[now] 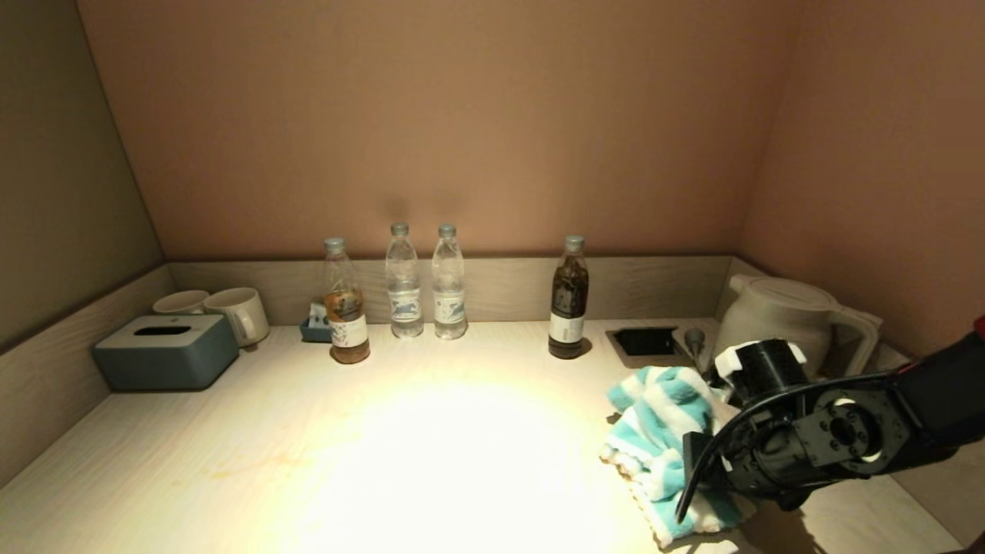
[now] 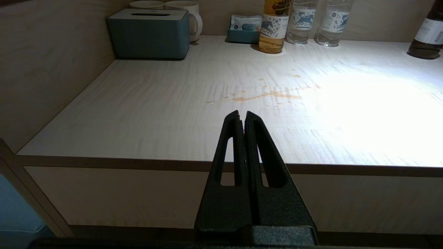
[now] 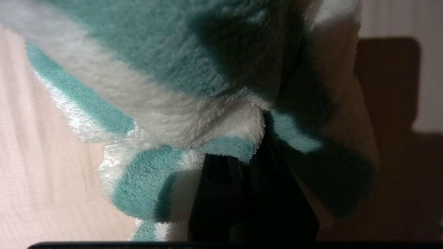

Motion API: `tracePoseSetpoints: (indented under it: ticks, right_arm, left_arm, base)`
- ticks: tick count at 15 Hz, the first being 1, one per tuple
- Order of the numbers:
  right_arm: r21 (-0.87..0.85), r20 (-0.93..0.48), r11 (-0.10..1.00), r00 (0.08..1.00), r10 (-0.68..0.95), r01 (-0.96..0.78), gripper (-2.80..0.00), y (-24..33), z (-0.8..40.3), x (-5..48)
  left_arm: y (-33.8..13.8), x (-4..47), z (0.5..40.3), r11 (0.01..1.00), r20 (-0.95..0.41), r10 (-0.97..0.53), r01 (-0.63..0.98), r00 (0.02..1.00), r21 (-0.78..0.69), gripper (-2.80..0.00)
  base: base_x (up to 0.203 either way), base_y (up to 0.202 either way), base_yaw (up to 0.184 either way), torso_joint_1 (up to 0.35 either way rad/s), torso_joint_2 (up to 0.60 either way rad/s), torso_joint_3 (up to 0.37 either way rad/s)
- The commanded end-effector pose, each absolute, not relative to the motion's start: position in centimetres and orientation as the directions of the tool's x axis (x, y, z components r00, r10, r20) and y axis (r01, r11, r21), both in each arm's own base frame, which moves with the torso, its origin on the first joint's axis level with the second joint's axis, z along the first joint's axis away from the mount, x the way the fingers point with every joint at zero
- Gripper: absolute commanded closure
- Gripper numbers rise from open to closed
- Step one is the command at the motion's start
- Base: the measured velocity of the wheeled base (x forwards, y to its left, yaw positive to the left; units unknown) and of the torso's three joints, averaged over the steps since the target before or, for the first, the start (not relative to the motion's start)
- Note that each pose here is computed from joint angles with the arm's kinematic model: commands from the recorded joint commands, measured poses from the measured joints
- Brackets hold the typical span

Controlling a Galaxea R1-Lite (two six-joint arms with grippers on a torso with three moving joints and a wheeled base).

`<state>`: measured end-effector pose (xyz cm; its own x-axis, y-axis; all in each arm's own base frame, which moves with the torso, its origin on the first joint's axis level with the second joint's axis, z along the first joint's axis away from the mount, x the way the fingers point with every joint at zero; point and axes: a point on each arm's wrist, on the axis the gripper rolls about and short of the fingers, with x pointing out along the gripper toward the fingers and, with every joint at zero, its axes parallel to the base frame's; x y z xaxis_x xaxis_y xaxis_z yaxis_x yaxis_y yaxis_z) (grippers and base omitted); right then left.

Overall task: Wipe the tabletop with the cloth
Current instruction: Sweep the stains on the table

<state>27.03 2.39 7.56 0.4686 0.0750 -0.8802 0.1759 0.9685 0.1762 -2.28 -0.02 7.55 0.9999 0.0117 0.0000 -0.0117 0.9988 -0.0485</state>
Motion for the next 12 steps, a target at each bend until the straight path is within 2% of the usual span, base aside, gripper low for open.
tracePoseSetpoints:
  ticks: [1,4,8,12]
  right_arm:
    - [0.177,-0.872,0.965,0.485,0.063,0.193,0.0,1.5,7.9,26.9]
    - [0.167,-0.87,0.96,0.491,0.037,0.225,0.0,0.2,7.4,28.5]
    - [0.177,-0.855,0.96,0.517,0.041,0.217,0.0,0.5,5.5,34.1]
    - [0.195,-0.81,0.975,0.579,0.097,0.11,0.0,4.4,5.5,38.6]
  left_arm:
    - [0.0,-2.3,7.6,0.999,-0.002,0.012,-0.012,1.0,-0.049,0.0]
    - [0.0,-2.3,7.6,0.999,-0.002,0.012,-0.012,1.0,-0.049,0.0]
    - [0.0,-2.3,7.6,0.999,-0.002,0.012,-0.012,1.0,-0.049,0.0]
    - [0.0,-2.3,7.6,0.999,-0.002,0.012,-0.012,1.0,-0.049,0.0]
  base:
    - [0.0,0.0,0.0,0.0,0.0,0.0]
    - [0.0,0.0,0.0,0.0,0.0,0.0]
    - [0.0,0.0,0.0,0.0,0.0,0.0]
    - [0.0,0.0,0.0,0.0,0.0,0.0]
